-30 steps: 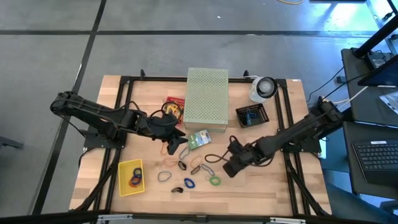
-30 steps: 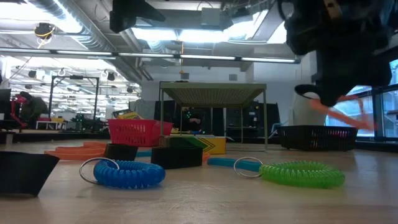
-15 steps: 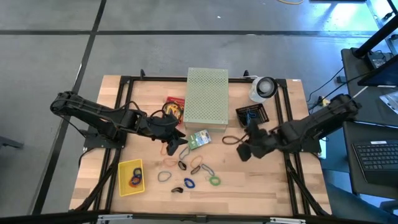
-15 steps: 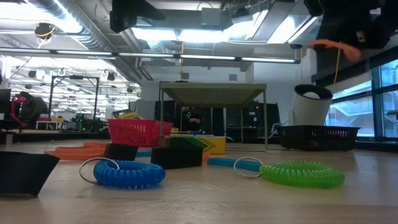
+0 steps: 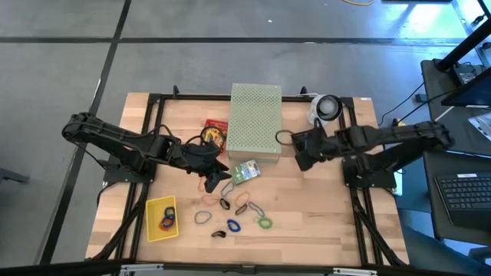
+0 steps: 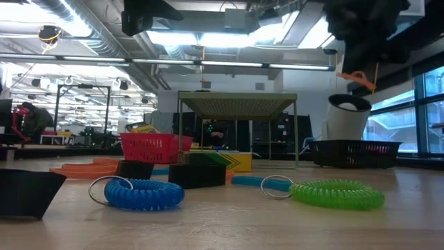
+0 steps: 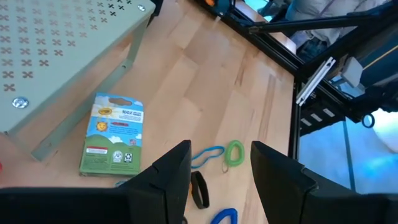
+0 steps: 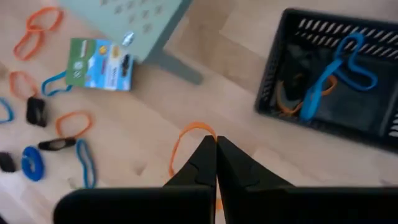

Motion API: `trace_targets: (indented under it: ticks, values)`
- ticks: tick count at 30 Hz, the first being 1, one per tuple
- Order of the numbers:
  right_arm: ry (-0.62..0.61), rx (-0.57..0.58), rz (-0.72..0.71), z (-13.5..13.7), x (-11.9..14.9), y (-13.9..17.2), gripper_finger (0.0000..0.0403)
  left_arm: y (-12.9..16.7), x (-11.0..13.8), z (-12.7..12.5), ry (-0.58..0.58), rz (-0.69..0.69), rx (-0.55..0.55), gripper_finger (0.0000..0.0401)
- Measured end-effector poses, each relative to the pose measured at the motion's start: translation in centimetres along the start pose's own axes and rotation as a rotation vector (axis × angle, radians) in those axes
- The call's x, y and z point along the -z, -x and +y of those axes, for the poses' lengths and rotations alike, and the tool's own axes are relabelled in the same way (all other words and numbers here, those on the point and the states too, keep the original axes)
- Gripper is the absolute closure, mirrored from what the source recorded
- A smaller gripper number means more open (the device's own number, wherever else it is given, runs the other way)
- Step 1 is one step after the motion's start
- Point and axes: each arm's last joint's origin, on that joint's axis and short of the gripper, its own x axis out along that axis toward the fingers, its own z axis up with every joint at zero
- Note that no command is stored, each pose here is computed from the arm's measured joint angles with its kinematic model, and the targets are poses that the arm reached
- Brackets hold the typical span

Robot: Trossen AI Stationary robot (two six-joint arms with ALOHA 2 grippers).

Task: Pick & Place Office Desk Supplies
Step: Put the orange rubber band into the black bin

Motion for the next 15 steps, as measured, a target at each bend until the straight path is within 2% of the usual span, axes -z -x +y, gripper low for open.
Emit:
trace_targets:
  ticks: [8, 15]
  values:
    - [-0.069, 0.049, 0.022, -2.5, -3.4, -0.8, 0.0403, 0.0, -0.2, 0.1, -0.071, -0.026, -0.014, 0.024]
    - [-0.139, 0.061, 0.06, -4.4, -5.5, -1.5, 0.0403, -0.1, -0.9, 0.2, -0.195, -0.071, -0.005, 0.024]
